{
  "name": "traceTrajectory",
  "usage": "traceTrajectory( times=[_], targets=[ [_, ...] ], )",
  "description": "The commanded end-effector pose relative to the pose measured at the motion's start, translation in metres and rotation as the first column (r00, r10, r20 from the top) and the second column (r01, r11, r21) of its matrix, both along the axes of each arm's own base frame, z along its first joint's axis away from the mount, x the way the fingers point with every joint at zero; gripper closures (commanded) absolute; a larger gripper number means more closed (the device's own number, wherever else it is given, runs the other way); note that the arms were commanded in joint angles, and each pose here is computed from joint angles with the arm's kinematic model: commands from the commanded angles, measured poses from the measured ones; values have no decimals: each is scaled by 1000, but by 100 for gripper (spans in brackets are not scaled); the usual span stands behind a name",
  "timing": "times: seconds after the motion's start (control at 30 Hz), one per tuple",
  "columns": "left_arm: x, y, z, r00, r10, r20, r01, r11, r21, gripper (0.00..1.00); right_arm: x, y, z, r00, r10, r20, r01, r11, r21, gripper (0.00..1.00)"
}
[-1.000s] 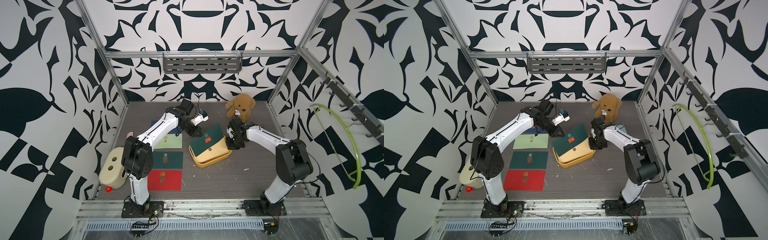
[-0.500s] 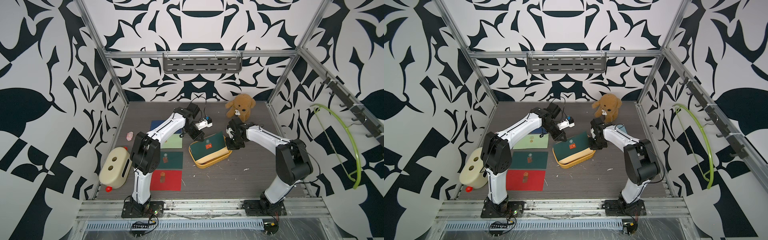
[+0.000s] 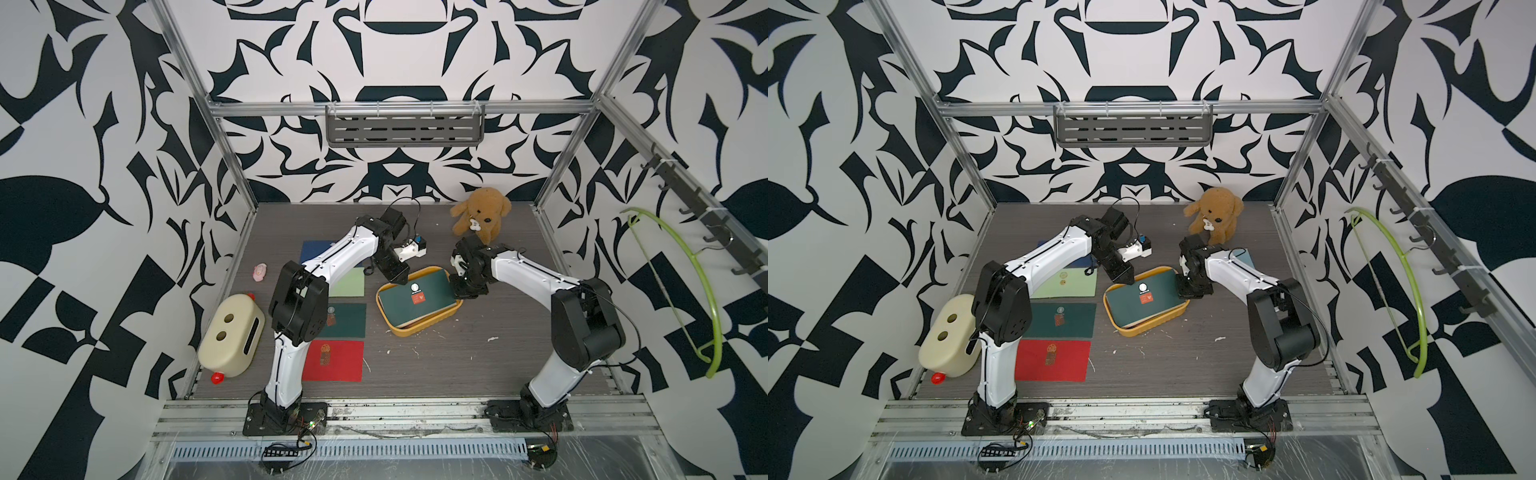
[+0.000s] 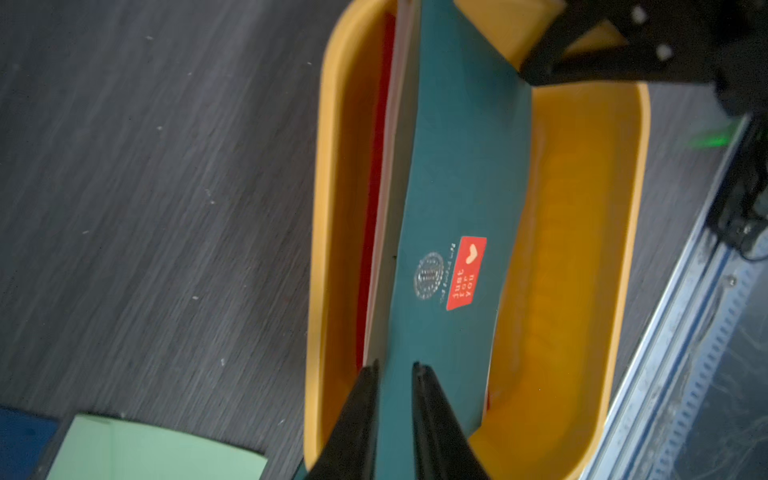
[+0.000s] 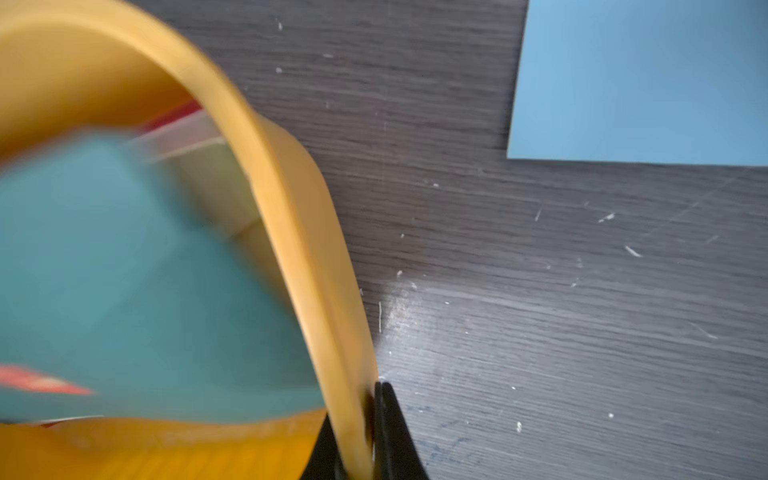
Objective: Put the sealed envelopes into the storage box
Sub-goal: Place the envelope in the storage box, then place the storage box at the center of the board.
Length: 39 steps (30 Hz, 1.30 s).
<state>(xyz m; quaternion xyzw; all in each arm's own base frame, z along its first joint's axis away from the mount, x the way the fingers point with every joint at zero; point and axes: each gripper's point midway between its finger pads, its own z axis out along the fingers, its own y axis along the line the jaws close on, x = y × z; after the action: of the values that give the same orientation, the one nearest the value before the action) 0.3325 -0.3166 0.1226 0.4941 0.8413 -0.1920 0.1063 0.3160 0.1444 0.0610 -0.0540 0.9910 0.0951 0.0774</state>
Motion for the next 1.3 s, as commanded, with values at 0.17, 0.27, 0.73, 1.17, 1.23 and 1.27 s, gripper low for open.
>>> traceTrajectory(
  times=[0.17, 0.27, 0.73, 1.17, 1.23, 1.27],
  targets=[
    [45, 9, 63, 958, 209, 195, -200, 978, -66, 60, 20, 5, 17, 988, -129, 82, 126, 991, 47, 87],
    [56, 25, 67, 920, 343, 188, -337, 939, -65, 57, 30, 3, 18, 972, -209, 111, 203, 977, 57, 86],
    [33, 86, 36, 667, 744, 46, -741, 669, -57, 55, 83, 10, 9, 922, -356, 151, 351, 934, 60, 79],
    [-18, 116, 23, 563, 826, 14, -826, 563, -3, 54, 60, -27, 54, 947, -239, 216, 252, 967, -34, 33],
    [-27, 116, 22, 558, 829, 17, -829, 559, -1, 54, 60, -48, 54, 936, -281, 214, 295, 955, -37, 33],
    [-31, 114, 23, 558, 830, 22, -830, 558, -3, 54, 61, -61, 52, 927, -313, 208, 327, 945, -34, 33]
  ],
)
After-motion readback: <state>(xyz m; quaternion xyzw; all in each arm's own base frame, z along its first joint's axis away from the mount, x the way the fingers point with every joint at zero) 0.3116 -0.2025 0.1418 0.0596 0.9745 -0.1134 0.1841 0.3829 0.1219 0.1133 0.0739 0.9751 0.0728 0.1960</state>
